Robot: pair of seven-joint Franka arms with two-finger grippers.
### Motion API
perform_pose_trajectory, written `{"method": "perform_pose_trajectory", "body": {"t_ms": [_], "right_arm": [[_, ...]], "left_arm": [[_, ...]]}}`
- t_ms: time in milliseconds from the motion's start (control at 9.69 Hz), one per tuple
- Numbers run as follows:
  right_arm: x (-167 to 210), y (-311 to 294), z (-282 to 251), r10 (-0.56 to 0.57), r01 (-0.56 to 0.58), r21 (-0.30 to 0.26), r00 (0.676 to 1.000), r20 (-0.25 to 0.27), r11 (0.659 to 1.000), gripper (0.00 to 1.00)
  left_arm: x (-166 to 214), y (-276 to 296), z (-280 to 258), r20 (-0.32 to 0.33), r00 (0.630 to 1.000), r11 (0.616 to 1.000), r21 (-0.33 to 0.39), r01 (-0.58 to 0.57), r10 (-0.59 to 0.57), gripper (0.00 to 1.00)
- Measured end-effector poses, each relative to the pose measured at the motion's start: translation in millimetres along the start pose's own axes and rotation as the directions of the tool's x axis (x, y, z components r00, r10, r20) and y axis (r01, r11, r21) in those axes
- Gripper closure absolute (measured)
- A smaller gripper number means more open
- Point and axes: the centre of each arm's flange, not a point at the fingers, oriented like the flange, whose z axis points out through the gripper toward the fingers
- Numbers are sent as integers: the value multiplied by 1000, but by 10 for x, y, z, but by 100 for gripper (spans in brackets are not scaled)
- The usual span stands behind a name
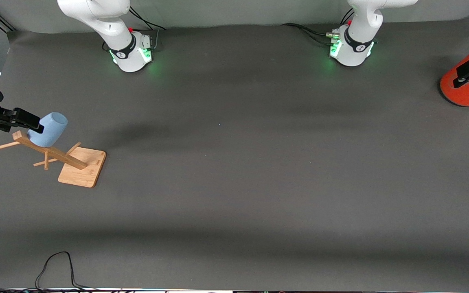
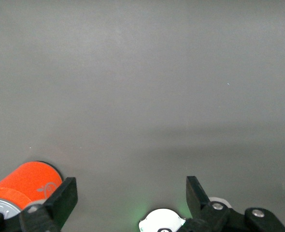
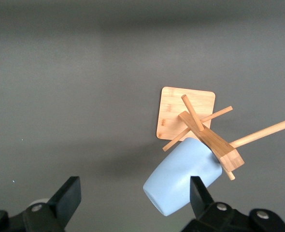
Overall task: Rotate and upright cup with both arms
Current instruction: 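Grasp the blue cup and lift it off the wooden stand peg with the right gripper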
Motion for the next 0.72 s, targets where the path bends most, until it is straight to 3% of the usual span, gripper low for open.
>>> {"method": "perform_pose_trajectory", "body": {"t_ms": [723], "right_arm": [[-39,7,-59,1,-1,1,1000,-7,1000,0]], "left_arm": [[-9,-68,-1,-1,1000,1000,-3,13,-13,0]]}}
